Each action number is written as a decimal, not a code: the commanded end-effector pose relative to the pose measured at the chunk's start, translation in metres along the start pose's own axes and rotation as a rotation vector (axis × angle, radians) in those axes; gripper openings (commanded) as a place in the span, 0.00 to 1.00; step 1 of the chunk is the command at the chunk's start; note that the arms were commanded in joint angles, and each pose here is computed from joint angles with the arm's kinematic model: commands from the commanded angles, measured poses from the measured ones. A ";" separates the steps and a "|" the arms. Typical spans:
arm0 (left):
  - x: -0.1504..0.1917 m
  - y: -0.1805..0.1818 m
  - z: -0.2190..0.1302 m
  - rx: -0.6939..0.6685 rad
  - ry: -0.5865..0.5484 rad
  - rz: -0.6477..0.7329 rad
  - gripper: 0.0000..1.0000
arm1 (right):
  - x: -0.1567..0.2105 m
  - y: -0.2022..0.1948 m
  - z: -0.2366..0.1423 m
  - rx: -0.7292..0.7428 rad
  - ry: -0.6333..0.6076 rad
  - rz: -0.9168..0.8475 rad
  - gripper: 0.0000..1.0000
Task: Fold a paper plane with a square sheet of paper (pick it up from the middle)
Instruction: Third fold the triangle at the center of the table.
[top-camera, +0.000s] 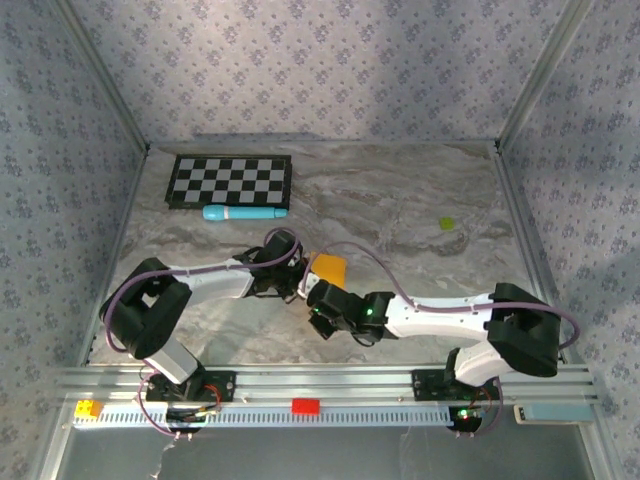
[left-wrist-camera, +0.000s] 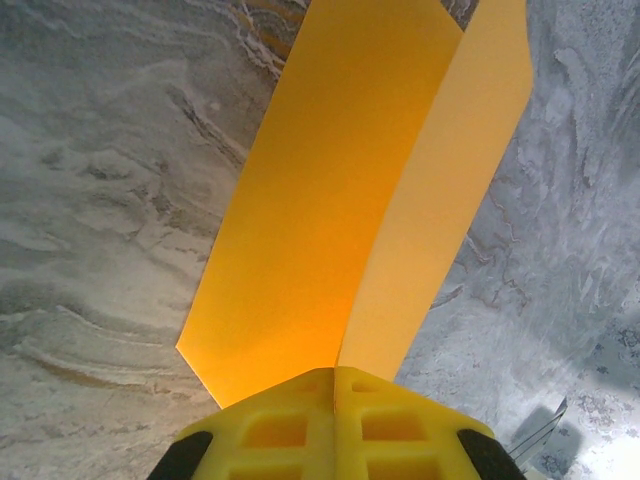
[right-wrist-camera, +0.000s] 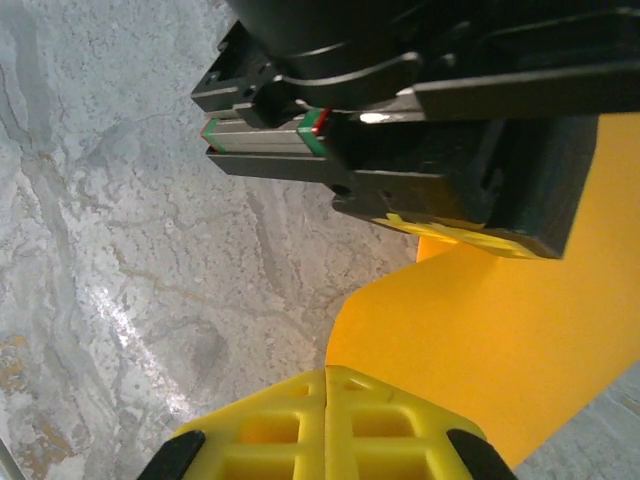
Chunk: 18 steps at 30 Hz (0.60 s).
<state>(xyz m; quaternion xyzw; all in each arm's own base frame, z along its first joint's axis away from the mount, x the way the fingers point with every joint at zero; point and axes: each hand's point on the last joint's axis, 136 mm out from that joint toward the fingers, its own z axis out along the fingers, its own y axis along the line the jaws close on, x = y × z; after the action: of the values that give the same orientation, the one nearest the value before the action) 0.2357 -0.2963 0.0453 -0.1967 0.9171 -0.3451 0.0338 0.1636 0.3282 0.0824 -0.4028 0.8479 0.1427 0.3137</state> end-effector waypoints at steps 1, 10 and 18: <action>-0.002 -0.014 -0.011 0.030 -0.025 -0.007 0.02 | 0.001 -0.001 -0.005 -0.023 -0.002 0.022 0.03; -0.020 -0.009 -0.040 -0.033 -0.101 0.041 0.36 | 0.006 0.008 -0.006 -0.239 0.015 0.105 0.00; -0.040 -0.022 -0.065 -0.025 -0.152 0.092 0.42 | 0.001 0.008 -0.011 -0.459 -0.009 0.264 0.00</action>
<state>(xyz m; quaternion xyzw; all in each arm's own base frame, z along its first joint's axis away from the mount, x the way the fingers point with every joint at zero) 0.2663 -0.2584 0.0942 -0.2012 0.9181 -0.3246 0.1065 0.1644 0.3162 0.0739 -0.3544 0.8578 0.3012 0.2187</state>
